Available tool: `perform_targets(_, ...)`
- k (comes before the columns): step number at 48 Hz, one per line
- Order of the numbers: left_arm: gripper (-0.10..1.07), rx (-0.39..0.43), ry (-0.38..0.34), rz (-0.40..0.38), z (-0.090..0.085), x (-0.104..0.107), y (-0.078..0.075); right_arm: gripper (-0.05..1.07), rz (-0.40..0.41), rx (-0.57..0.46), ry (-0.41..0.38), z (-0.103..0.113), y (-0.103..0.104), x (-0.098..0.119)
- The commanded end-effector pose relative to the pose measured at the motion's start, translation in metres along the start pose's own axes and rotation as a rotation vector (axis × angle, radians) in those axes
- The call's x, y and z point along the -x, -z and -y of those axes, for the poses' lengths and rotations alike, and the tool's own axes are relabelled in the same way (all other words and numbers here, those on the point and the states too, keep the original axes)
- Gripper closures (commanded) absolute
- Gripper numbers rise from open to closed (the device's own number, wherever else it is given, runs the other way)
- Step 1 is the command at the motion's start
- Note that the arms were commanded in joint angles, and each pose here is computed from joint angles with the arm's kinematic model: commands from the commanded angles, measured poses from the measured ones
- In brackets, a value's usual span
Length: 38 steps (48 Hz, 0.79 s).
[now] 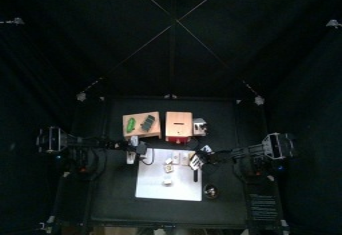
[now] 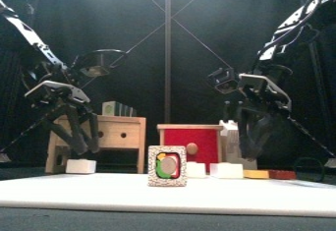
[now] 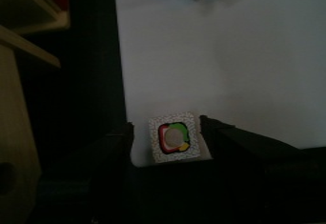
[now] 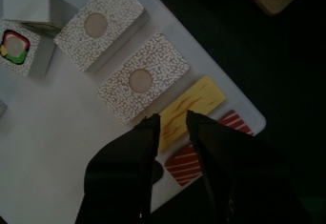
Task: Place second piece of sushi to top left
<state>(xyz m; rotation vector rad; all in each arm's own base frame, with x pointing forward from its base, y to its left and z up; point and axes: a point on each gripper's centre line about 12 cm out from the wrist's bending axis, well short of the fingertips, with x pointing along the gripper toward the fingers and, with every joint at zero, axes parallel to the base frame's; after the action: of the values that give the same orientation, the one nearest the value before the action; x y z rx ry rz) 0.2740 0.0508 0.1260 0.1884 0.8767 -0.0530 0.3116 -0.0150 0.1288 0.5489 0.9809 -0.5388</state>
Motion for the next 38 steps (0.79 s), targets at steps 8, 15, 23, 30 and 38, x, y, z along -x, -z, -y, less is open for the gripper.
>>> perform_targets(8, 0.06, -0.07, -0.003, 0.104, 0.008, 0.009, -0.037, 0.32, 0.028, -0.005, -0.026, -0.007, -0.009, 0.007)
perform_targets(15, 0.06, -0.122, 0.003, 0.122, 0.013, -0.004, -0.059, 0.32, 0.034, -0.002, -0.028, -0.008, -0.011, 0.007)
perform_targets(23, 0.06, -0.133, -0.016, 0.12, 0.006, -0.03, -0.08, 0.32, 0.035, -0.007, -0.032, -0.009, -0.012, 0.008)
perform_targets(30, 0.06, -0.092, -0.003, 0.125, 0.009, -0.05, -0.097, 0.32, 0.031, -0.001, -0.033, -0.01, -0.009, 0.008)
perform_targets(38, 0.06, -0.009, 0.031, 0.146, 0.022, -0.061, -0.113, 0.32, 0.027, 0.002, -0.027, -0.009, -0.008, 0.007)
